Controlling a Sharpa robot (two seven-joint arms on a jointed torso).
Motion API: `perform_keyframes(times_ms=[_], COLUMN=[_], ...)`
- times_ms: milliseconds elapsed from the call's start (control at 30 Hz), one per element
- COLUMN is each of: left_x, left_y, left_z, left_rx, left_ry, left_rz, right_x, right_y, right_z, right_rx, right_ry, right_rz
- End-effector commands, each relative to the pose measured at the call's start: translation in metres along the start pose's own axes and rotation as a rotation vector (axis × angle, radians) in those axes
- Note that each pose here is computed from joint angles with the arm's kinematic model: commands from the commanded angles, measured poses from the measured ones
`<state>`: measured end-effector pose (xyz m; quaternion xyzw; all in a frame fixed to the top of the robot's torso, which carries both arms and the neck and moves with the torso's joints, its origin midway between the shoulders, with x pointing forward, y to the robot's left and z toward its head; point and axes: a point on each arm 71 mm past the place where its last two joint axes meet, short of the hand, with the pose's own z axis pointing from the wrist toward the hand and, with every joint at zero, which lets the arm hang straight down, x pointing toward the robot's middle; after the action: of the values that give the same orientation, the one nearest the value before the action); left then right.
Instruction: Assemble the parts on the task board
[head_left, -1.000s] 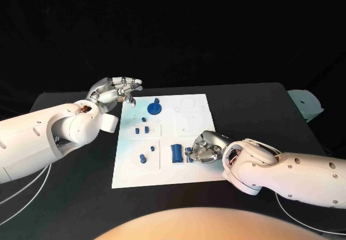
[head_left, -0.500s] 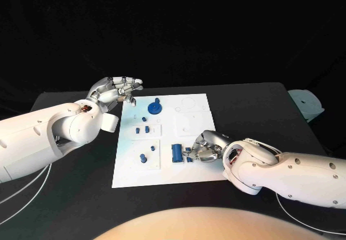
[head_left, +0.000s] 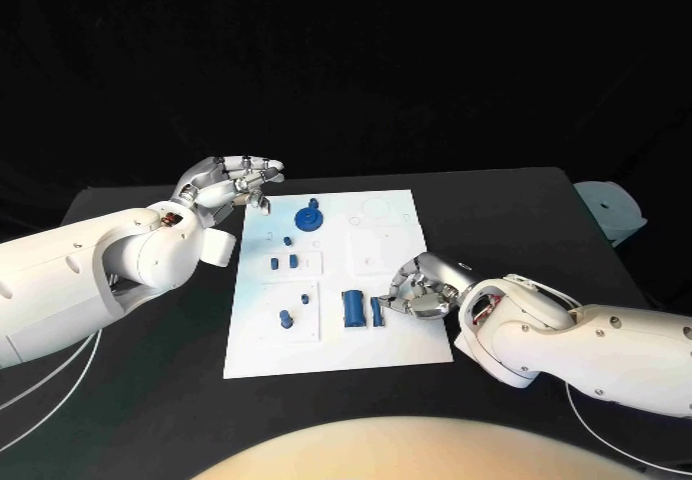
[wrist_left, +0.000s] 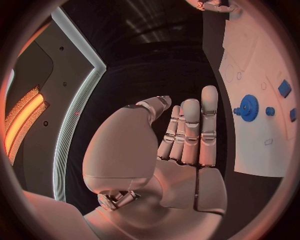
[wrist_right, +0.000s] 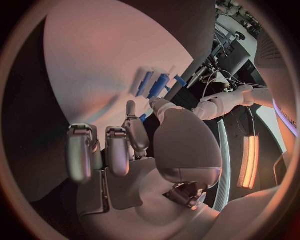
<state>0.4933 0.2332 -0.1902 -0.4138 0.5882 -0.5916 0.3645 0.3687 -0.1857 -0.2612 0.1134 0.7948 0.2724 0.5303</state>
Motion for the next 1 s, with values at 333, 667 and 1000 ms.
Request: perform_keyframes(times_ms=[333,667,1000], left_x=[-0.0117,-0.0276,-0.0322], left_y=[0.0147,0.0348,0.0525], left_z=[0.0073,0.0219,0.0348], left_rx=[0.056,0.071,0.060], left_ry=[-0.061,-0.174,-0.255], left_rz=[-0.023,-0.053,-0.068], right_x=[-0.077,-0.111,-0.114], right_y=[-0.028,-0.050,-0.055], right_z=[0.049,0.100,0.130], right_rx=[-0.174,-0.193,-0.216], right_ry=[-0.167,-0.214,-0.232], right_rz=[0.471,0.695,0.767])
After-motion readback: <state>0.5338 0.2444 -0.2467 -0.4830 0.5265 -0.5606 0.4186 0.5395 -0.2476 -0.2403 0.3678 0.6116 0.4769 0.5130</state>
